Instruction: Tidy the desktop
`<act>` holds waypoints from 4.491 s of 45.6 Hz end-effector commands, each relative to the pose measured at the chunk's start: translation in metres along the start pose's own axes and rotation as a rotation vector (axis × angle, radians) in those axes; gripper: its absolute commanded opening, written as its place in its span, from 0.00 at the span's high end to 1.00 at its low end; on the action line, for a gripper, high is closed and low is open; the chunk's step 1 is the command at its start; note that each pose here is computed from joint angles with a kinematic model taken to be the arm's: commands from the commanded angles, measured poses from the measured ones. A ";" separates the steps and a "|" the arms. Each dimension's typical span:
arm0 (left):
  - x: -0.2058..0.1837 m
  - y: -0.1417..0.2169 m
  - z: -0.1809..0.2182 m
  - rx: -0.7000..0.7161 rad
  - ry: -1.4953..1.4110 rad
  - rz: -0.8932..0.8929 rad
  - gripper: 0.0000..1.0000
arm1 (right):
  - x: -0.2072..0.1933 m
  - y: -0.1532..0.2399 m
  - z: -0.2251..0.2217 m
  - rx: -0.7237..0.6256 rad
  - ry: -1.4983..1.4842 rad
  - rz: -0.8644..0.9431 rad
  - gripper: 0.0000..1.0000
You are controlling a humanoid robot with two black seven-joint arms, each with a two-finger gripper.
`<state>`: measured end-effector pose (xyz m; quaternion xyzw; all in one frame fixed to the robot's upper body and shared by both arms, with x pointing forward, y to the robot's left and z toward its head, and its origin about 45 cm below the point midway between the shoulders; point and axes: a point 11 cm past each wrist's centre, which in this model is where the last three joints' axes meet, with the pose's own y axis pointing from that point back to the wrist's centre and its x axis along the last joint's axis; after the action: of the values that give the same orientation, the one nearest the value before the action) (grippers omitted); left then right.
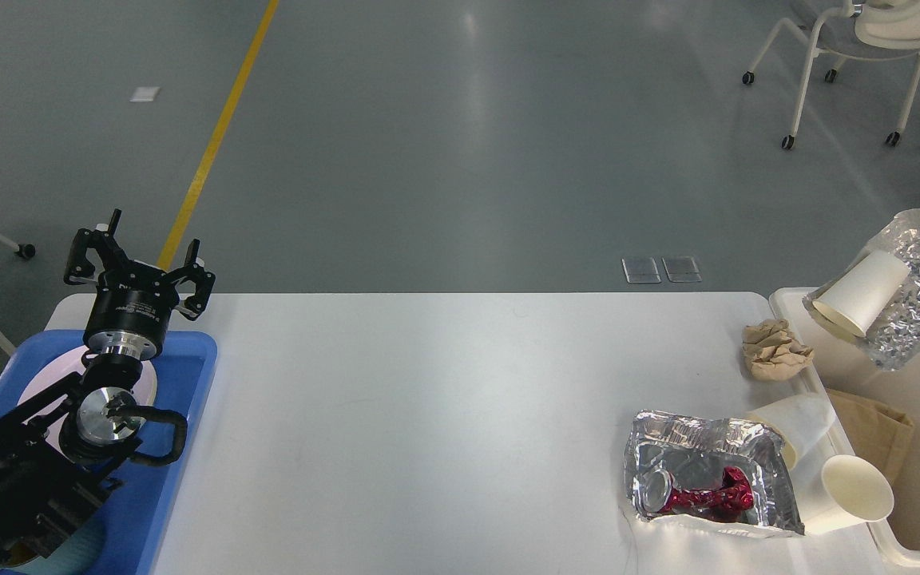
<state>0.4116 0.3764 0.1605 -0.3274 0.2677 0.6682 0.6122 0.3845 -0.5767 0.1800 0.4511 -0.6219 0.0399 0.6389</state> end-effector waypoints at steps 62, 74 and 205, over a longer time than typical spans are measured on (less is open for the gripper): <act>0.000 0.000 0.000 0.000 0.000 0.000 0.03 | -0.040 0.137 -0.216 0.399 0.230 -0.529 0.00; 0.000 0.000 0.000 0.000 0.000 0.000 0.03 | -0.084 0.274 -0.242 0.551 0.612 -0.793 0.00; 0.000 0.000 0.000 0.000 0.000 0.000 0.03 | -0.191 0.127 0.012 0.102 0.555 -0.683 1.00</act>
<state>0.4116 0.3764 0.1604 -0.3273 0.2677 0.6682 0.6121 0.2509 -0.4110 0.0822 0.6341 -0.2340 -0.0265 0.7365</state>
